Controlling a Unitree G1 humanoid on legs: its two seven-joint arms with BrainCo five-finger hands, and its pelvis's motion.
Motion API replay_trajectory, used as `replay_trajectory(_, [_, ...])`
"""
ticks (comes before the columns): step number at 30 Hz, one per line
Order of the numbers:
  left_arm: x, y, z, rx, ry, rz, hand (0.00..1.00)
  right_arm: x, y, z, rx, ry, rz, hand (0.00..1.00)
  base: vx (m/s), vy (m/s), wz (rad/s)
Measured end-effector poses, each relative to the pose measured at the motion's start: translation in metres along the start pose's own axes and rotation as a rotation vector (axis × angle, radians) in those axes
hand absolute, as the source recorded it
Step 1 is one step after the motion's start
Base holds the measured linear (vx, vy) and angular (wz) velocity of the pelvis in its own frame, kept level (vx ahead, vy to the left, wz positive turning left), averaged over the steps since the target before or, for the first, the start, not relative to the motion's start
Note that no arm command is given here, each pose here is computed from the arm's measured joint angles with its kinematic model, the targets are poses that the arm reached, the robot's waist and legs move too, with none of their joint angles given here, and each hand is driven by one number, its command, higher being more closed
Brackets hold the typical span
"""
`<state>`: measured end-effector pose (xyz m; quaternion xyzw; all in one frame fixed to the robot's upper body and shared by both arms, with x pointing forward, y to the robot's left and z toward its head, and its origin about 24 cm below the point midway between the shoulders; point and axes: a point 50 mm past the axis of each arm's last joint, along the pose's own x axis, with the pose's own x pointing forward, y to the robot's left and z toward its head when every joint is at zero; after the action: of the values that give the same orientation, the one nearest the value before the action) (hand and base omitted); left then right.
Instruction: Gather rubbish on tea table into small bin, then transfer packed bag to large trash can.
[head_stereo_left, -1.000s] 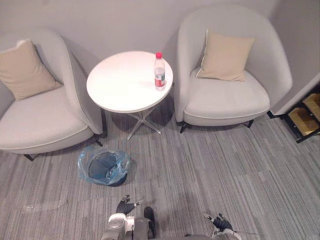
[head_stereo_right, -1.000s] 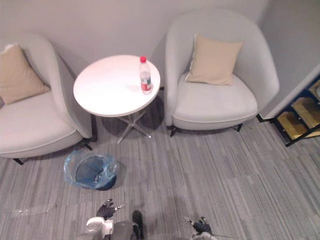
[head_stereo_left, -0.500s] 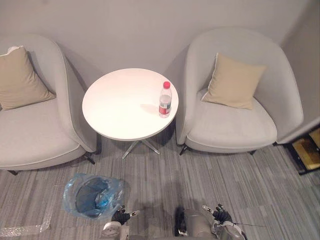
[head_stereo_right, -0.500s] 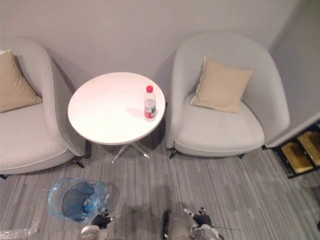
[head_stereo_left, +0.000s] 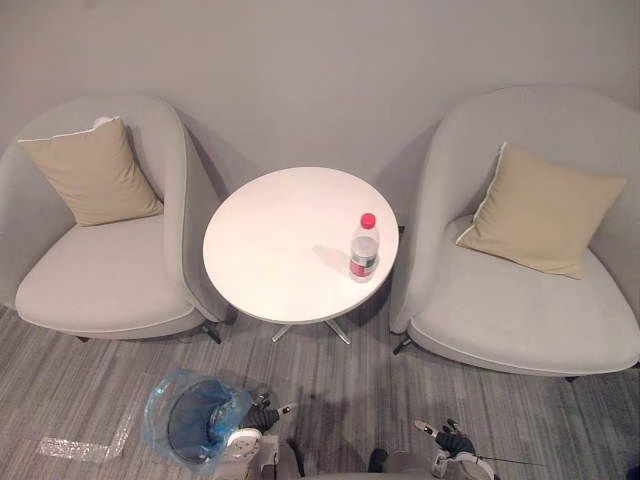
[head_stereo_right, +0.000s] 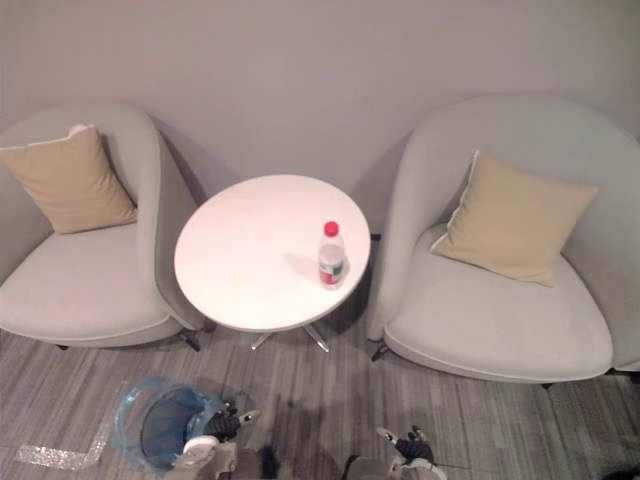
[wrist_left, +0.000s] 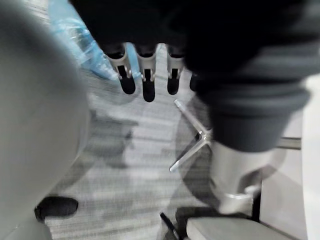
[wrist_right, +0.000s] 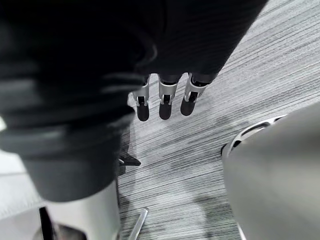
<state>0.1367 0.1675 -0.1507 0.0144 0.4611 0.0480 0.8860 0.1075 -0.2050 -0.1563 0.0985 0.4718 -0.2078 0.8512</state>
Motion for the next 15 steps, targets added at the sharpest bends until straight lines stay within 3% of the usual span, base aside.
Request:
replay_trajectory(10, [-0.003, 0.021, -0.017, 0.093, 0.065, 0.029, 0.0, 0.0, 0.008, 0.0, -0.091, -0.004, 0.024, 0.0, 0.12, 0.046, 0.0])
replay_trajectory(15, [-0.005, 0.018, -0.021, 0.106, 0.074, 0.022, 0.0, -0.001, 0.001, 0.058, -0.191, -0.249, 0.018, 0.0, 0.03, -0.014, -0.13])
